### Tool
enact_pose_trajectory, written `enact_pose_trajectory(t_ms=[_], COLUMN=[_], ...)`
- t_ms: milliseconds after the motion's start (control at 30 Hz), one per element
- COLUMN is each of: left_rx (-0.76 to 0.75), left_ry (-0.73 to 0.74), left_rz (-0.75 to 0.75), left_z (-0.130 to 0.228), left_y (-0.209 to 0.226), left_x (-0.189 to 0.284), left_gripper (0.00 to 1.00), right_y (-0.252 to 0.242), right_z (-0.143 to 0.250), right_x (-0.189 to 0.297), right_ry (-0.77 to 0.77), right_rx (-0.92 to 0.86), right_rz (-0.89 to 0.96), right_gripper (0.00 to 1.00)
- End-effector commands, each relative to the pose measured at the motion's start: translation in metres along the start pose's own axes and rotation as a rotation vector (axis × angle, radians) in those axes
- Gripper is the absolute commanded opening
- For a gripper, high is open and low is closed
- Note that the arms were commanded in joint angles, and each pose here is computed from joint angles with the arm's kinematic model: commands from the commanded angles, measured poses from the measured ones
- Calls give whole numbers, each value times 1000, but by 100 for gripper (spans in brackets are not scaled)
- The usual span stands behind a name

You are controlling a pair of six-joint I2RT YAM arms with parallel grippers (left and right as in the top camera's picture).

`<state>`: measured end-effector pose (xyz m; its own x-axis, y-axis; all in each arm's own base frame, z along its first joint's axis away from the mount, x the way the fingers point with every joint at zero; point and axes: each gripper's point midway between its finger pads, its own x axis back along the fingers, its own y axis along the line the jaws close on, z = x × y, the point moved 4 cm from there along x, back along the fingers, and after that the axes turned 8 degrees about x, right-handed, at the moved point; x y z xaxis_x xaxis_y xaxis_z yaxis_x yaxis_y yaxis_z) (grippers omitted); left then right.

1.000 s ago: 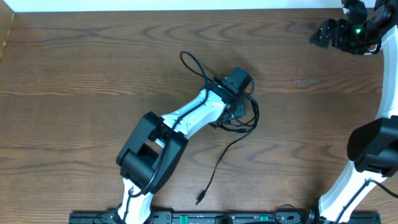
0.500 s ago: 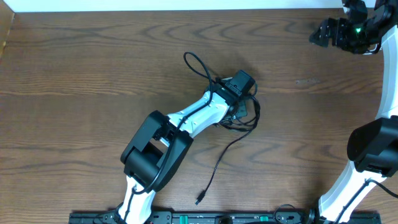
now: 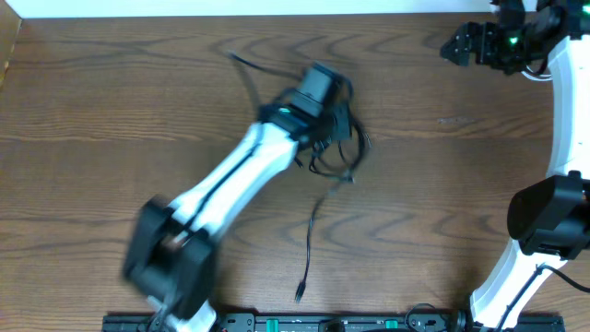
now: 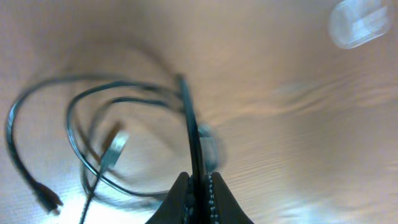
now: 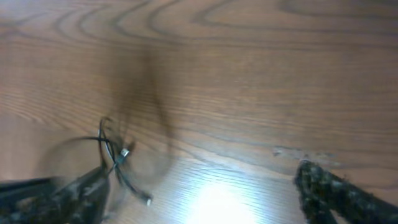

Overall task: Untangle cables
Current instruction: 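Lift the black cable with left gripper and bring right gripper to it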

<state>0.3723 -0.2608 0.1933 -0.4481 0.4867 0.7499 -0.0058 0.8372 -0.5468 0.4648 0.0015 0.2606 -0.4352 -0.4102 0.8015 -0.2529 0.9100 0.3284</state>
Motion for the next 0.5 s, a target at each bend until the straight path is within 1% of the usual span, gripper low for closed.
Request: enact_pose_trajectory(t_ms=[0,100,233,367,467], left_rx=[-57,-68,-87,-60,-7], left_ry=[-117,-85,-22,-8,-1], left_rz=[160,231,346,407,434], left_z=[-24,-18,-15,-29,-42], left_y=[-38,-48,-59,-49,-37], left_x=[76,95,102,111,117], left_gripper=[7,7,7,8,7], right_y=[25,46,62,81,93], right_z=[-3,-7,-5,-1,2], right_x=[-7,-11,-15,-12,-7], right_ry=[-5,-17,-2,1,-3], right_rx=[29,58,70,109,138], right_rz=[-78,-160,-210,-332,-425], right_gripper=[83,82,83,83,82])
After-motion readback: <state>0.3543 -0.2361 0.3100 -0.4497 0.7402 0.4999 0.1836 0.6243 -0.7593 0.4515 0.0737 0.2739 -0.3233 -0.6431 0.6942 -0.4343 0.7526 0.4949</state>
